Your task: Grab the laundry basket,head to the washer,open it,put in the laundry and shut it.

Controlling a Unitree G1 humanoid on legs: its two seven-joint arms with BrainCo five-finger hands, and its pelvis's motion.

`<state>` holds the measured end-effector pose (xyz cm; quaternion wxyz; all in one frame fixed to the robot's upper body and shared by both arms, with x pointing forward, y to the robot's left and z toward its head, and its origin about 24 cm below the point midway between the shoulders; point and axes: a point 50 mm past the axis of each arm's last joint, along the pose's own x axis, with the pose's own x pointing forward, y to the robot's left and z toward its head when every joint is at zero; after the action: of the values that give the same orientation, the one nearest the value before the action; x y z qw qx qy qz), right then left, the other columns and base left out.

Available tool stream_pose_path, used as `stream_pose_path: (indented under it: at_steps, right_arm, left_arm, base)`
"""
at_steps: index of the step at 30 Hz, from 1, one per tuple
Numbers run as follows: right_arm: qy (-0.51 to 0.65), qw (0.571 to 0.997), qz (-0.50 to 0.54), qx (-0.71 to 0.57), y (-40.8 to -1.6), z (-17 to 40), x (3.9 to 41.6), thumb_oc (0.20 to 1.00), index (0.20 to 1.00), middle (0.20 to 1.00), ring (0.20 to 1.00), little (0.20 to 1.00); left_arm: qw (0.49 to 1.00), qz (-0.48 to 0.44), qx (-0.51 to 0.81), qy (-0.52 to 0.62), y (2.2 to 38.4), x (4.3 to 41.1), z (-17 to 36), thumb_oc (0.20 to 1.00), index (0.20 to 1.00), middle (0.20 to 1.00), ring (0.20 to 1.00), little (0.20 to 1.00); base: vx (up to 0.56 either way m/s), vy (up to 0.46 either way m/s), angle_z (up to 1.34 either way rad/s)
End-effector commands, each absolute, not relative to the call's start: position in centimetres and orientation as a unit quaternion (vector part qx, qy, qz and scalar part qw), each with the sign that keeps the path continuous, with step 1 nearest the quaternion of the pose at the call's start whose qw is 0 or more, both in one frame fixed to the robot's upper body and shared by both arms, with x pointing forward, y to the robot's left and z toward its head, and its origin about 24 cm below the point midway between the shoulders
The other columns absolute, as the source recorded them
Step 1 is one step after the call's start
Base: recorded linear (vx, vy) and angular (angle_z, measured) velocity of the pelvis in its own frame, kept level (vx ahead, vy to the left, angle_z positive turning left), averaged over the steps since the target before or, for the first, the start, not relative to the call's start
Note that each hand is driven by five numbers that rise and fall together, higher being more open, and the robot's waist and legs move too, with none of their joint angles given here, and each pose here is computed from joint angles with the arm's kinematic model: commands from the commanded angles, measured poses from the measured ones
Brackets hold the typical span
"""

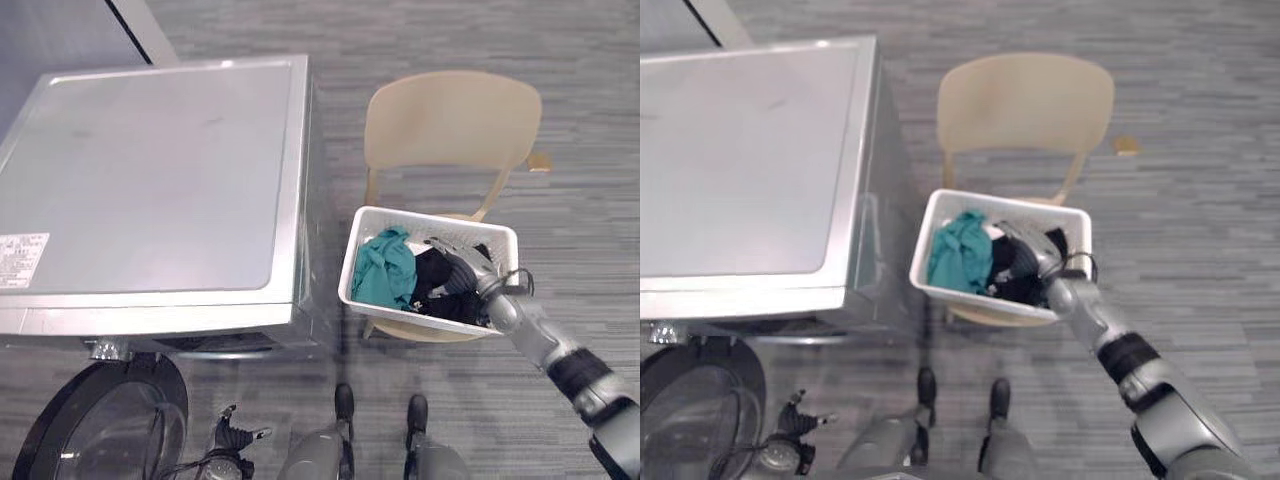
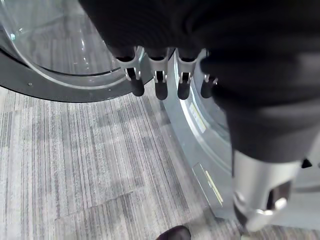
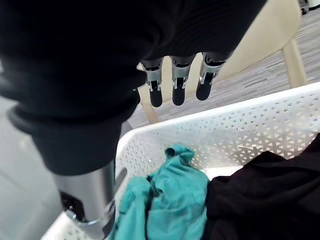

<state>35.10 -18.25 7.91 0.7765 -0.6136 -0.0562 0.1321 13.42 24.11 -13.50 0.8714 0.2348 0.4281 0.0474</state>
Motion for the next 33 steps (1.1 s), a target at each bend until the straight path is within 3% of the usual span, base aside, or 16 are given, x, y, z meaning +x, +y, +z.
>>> stream_pose_path:
  at_steps: [1, 12, 19, 20, 22, 23, 31, 33]
  right_arm:
    - [-0.106, 0.758, 0.105, -0.635, -17.5, 10.3, 36.2, 1.0, 1.0, 1.0, 1.0, 1.0]
    - [-0.061, 0.702, -0.001, -0.71, -20.4, 14.3, 40.2, 1.0, 1.0, 1.0, 1.0, 1.0]
    - [-0.032, 0.673, 0.029, -0.739, -18.7, 11.9, 40.3, 1.0, 1.0, 1.0, 1.0, 1.0]
    - [-0.031, 0.678, 0.035, -0.734, -18.4, 11.4, 40.2, 0.3, 0.3, 0.3, 0.3, 0.3]
    - [-0.033, 0.682, 0.039, -0.729, -18.0, 11.2, 40.1, 0.3, 0.3, 0.3, 0.3, 0.3]
    - [-0.036, 0.7, 0.043, -0.712, -17.5, 10.9, 39.9, 0.2, 0.2, 0.2, 0.2, 0.2]
    - [-0.063, 0.788, 0.015, -0.612, -17.7, 10.8, 38.7, 0.2, 0.2, 0.2, 0.2, 0.2]
    - [-0.079, 0.831, 0.002, -0.551, -17.8, 10.8, 37.8, 0.2, 0.2, 0.2, 0.2, 0.2]
  left_arm:
    - [0.88, 0.081, 0.226, 0.41, 25.0, 14.4, -12.9, 1.0, 1.0, 1.0, 1.0, 1.0]
    - [0.902, 0.074, 0.225, 0.362, 24.0, 17.7, -11.6, 1.0, 1.0, 1.0, 1.0, 1.0]
    - [0.911, 0.071, 0.231, 0.335, 23.7, 19.9, -10.6, 1.0, 1.0, 1.0, 1.0, 1.0]
    - [0.91, 0.069, 0.234, 0.335, 23.6, 20.0, -10.5, 1.0, 1.0, 1.0, 1.0, 1.0]
    - [0.91, 0.067, 0.235, 0.335, 23.6, 20.0, -10.6, 1.0, 1.0, 1.0, 1.0, 1.0]
    - [0.91, 0.063, 0.236, 0.335, 23.4, 20.1, -10.6, 1.0, 1.0, 1.0, 1.0, 1.0]
    - [0.905, 0.06, 0.23, 0.351, 23.0, 19.4, -11.2, 1.0, 1.0, 1.0, 1.0, 1.0]
    - [0.903, 0.069, 0.223, 0.362, 23.2, 18.8, -11.4, 1.0, 1.0, 1.0, 1.0, 1.0]
  base:
    - [-0.08, -0.022, 0.29]
    - [-0.07, -0.044, 0.22]
    - [-0.05, -0.078, 0.23]
    - [-0.01, -0.065, 0.08]
    - [-0.01, -0.029, 0.1]
    - [-0.01, -0.018, 0.1]
    - [0.0, 0.003, 0.04]
    - [0.03, 0.035, 0.02]
